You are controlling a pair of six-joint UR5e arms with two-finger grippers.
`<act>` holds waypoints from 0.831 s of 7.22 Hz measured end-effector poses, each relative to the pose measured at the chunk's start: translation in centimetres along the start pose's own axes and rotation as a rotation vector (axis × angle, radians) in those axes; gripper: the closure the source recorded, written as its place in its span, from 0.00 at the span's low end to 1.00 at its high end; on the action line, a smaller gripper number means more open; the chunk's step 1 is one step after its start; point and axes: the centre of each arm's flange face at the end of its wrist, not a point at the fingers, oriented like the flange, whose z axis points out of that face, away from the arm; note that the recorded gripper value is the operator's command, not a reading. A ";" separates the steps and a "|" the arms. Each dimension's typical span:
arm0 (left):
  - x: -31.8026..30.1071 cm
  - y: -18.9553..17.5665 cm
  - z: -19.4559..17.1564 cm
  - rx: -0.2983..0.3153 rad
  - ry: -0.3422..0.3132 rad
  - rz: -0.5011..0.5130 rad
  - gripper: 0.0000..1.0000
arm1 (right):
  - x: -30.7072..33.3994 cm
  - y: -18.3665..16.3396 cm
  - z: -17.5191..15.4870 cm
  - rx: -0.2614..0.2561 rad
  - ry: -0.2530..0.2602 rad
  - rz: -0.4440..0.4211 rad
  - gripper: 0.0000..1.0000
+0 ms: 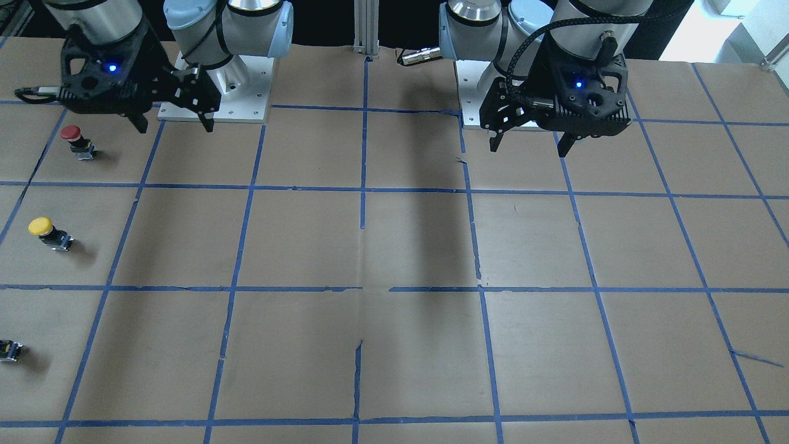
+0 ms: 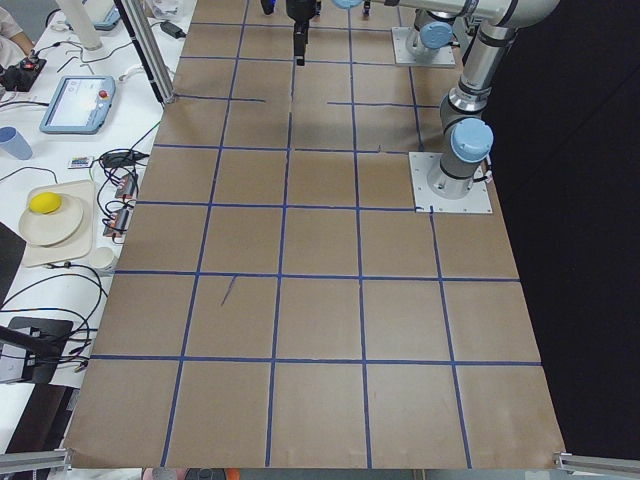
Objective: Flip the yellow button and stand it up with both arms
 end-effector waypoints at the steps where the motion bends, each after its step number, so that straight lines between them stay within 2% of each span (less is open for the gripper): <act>1: 0.0 0.0 0.0 0.000 0.000 0.000 0.00 | -1.5 0.7 -0.7 -0.013 0.015 0.005 0.00; 6: -0.1 0.0 -0.1 0.003 -0.001 -0.001 0.00 | -0.7 0.9 -0.8 -0.028 0.028 0.053 0.00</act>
